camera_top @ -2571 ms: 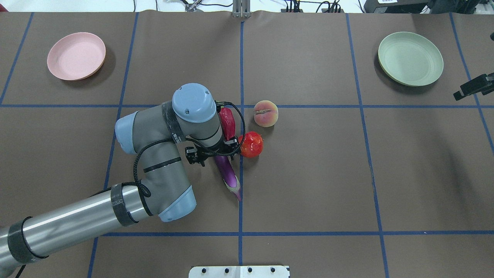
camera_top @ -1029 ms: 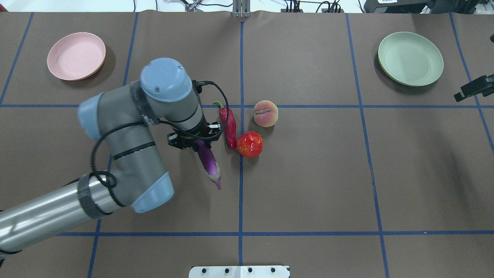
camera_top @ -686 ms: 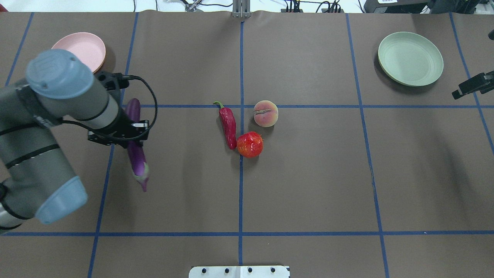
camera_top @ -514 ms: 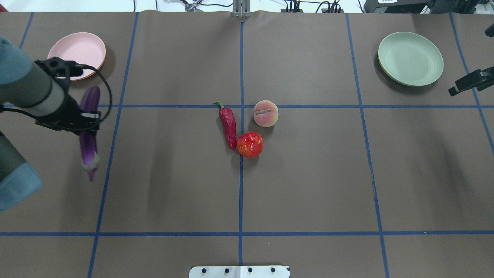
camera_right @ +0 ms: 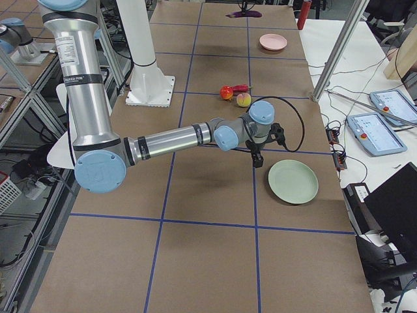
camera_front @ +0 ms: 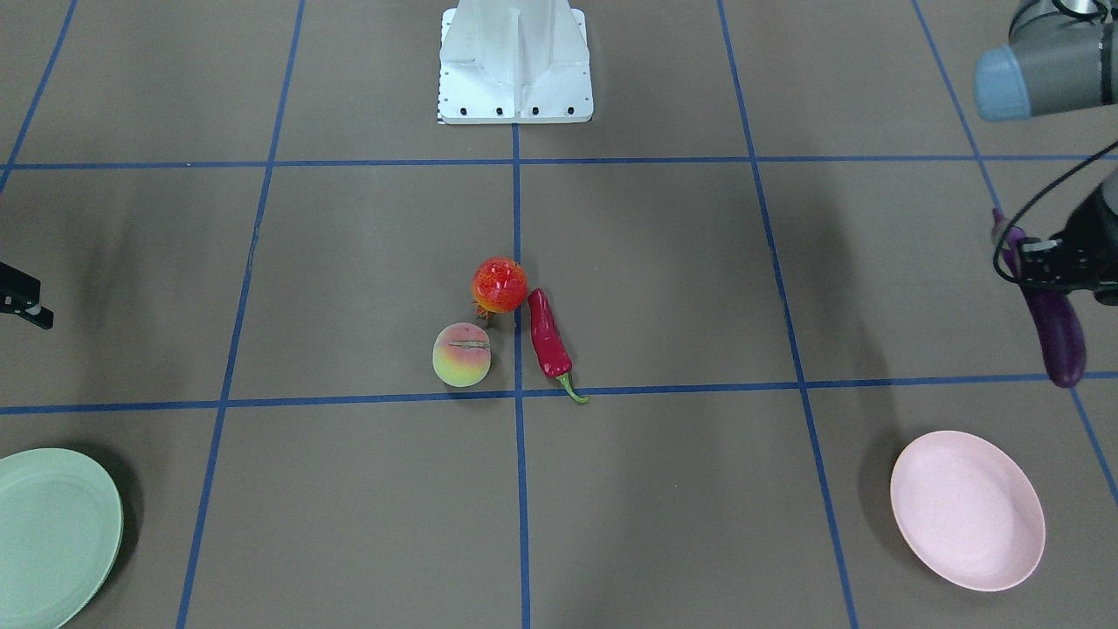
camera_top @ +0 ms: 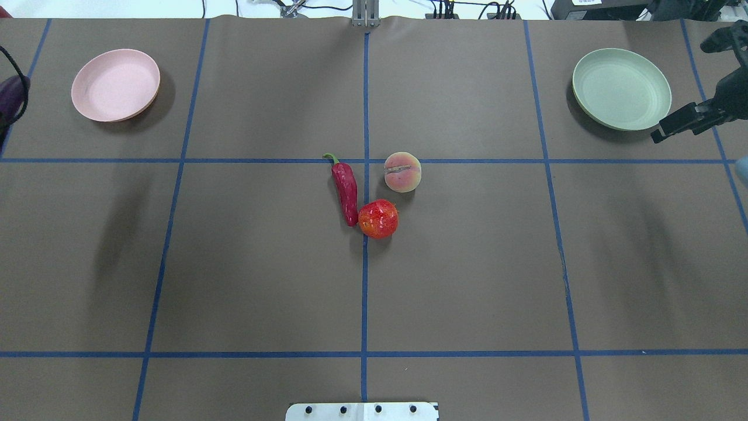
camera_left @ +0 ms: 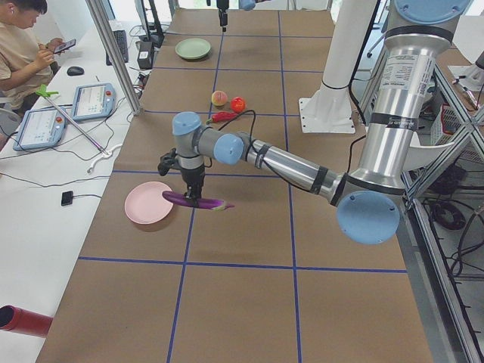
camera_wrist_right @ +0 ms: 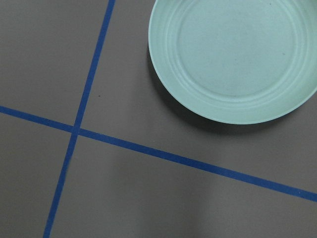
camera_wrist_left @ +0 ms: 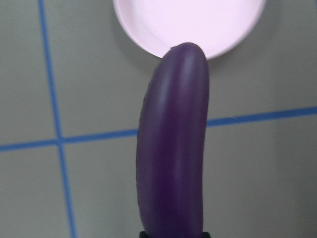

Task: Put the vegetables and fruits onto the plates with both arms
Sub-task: 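Carry the eggplant to the pink plate with the left gripper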

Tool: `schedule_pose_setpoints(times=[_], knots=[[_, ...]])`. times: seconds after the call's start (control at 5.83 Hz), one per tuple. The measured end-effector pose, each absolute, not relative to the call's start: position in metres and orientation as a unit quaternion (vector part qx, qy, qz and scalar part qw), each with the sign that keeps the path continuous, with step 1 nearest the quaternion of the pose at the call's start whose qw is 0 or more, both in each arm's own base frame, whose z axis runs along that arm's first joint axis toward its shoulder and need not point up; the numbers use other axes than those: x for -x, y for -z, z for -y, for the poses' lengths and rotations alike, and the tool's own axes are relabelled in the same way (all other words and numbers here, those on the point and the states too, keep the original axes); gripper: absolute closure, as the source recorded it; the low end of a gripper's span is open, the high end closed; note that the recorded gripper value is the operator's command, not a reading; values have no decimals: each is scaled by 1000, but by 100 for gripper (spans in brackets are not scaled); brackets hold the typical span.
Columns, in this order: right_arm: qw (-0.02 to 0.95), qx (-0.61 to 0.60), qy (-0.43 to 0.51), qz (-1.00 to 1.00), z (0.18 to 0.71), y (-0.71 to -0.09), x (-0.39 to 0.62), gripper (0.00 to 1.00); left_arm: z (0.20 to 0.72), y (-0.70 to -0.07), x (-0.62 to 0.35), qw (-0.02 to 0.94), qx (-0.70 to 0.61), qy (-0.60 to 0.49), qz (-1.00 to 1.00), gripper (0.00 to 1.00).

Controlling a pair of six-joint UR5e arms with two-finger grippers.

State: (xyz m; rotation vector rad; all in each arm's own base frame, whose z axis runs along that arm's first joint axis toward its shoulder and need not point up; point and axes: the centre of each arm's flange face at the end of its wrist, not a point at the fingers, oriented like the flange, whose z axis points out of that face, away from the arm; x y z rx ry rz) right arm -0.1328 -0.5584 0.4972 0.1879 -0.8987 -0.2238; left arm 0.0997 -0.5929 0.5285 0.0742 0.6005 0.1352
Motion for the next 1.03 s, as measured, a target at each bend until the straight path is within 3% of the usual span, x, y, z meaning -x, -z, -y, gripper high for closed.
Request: schedule_pose_setpoints(times=[0.51, 1.03], knots=[[888, -90, 118, 435, 557, -493, 143, 0, 745, -508, -137, 945, 2, -8, -326, 100], [887, -88, 123, 437, 555, -491, 150, 0, 763, -509, -226, 942, 8, -1, -337, 100]])
